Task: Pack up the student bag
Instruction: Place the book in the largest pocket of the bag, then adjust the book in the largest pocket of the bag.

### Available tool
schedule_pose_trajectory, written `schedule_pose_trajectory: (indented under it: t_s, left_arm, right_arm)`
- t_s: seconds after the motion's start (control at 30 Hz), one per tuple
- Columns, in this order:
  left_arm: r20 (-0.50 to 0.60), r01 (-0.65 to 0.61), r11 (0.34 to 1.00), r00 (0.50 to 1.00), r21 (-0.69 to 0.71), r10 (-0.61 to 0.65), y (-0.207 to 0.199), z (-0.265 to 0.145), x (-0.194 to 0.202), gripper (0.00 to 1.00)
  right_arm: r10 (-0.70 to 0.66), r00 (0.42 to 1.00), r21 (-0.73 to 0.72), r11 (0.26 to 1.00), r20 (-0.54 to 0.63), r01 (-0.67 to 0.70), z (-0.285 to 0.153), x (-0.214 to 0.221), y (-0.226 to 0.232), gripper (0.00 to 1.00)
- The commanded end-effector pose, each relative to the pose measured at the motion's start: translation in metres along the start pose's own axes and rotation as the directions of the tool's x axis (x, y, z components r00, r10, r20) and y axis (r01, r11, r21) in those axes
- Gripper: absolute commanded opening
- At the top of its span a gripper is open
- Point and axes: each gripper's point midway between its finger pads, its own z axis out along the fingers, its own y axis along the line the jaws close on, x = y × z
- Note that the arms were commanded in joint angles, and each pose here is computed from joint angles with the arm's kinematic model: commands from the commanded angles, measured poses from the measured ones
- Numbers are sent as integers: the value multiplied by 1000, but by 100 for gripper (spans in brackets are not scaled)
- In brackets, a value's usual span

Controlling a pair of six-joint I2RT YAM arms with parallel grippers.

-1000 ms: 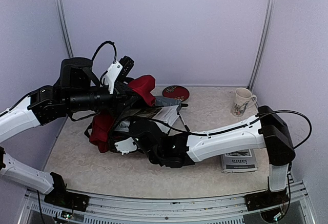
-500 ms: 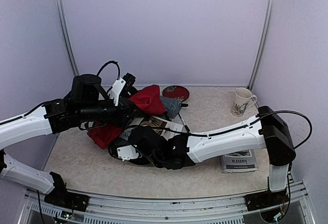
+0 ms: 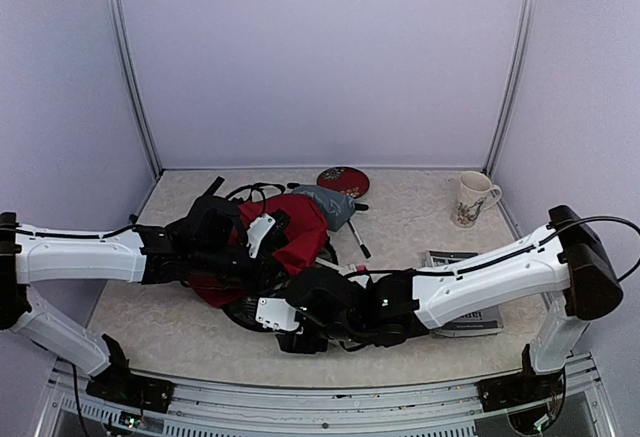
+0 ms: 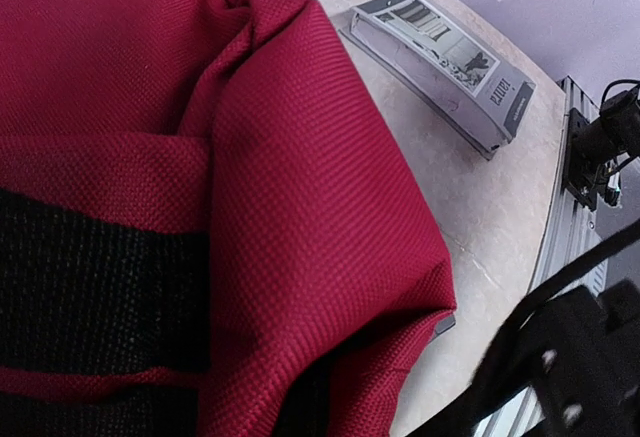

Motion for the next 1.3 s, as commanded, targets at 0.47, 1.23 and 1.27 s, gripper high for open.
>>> schedule_pose_trajectory:
  t_s: [0.47, 1.23, 1.27]
  left_arm:
    - [120, -1, 997, 993, -77, 10, -4, -28, -27, 0]
    - [251, -134, 991, 960, 20, 125, -77, -75, -80, 0]
    - [238, -133, 991, 963, -4, 130, -72, -74, -77, 0]
  right_arm:
    - [981, -23, -28, -29, -193, -999, -73, 149, -1, 70]
    - [989, -145, -409, -119, 31, -904, -4, 31, -80, 57]
    - [986, -162, -396, -138, 30, -908, -5, 35, -79, 58]
